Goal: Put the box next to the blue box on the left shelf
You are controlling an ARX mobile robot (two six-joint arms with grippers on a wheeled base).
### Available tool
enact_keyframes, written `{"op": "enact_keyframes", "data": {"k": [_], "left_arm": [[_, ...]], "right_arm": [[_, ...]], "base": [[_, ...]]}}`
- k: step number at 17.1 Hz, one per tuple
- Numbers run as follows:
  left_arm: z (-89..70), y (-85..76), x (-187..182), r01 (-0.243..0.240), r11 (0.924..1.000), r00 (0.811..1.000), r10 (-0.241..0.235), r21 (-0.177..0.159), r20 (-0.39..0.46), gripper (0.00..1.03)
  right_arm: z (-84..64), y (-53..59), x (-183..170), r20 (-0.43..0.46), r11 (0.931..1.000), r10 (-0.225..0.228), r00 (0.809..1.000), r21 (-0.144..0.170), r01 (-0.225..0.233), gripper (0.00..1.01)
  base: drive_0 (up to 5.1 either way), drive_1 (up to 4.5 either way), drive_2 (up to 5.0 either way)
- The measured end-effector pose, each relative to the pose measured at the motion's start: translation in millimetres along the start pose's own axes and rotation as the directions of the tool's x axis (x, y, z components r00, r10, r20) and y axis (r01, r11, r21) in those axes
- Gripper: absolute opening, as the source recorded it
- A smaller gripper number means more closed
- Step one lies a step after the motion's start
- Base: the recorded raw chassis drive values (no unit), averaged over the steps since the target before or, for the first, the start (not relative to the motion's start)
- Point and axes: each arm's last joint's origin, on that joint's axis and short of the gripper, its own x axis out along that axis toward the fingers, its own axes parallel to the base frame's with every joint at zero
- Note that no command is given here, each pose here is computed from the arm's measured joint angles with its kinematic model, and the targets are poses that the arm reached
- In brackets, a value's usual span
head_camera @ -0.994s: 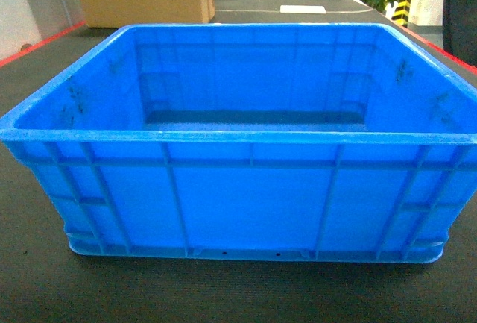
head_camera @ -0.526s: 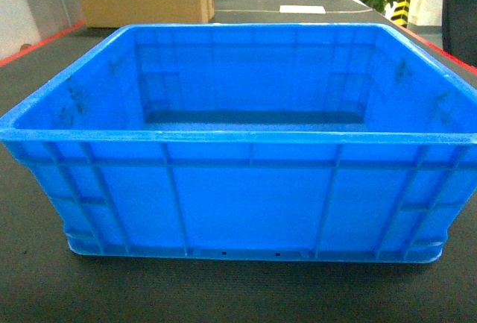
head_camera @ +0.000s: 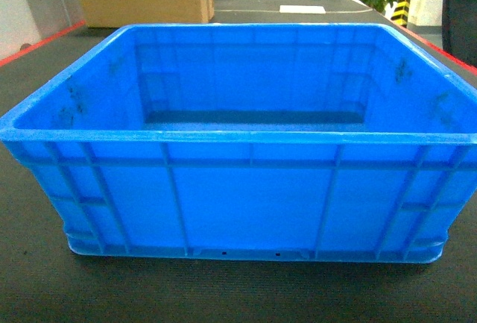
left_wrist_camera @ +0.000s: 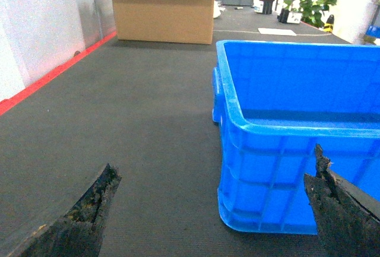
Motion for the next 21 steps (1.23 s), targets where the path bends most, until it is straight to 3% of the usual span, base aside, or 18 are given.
{"op": "enact_keyframes", "data": {"k": [15, 16, 17, 19, 21], "left_arm": [[0.0, 0.0, 0, 0.0, 1.0, 1.0, 0.0, 0.0, -0.002, 0.98], [-3.3, -1.3, 2, 0.004, 0.9998, 0.999, -0.005, -0.022, -0.05, 0.98], [-1.9, -4.3, 6, 0.019, 0.9992, 0.998, -0.021, -0.036, -0.053, 0.98], [27.5, -10.8, 28, 0.059, 0.9966, 0.998, -0.058, -0.058, 0.019, 0.98], [59.0, -17.1, 58, 0.086, 0.9947, 0.992, -0.081, -0.055, 0.092, 0.98]], "right_arm": [[0.0, 0.0, 0, 0.0, 1.0, 0.0, 1.0, 0.0, 0.0, 0.98], [-1.4, 0.1, 0, -0.019, 0.9998, -0.018, 1.0, 0.004, 0.018, 0.98], [-1.9, 2.6, 4, -0.068, 0.9964, -0.084, 0.994, 0.005, 0.085, 0.98], [29.8, 0.5, 27, -0.03, 0.9905, -0.133, 0.991, 0.03, 0.134, 0.98], [63.4, -1.6, 57, 0.016, 0.9934, -0.106, 0.994, 0.045, 0.105, 0.98]], "base": [[0.0, 0.0, 0.0], [0.0, 0.0, 0.0], [0.0, 0.0, 0.0], [0.0, 0.0, 0.0], [0.0, 0.0, 0.0]]}}
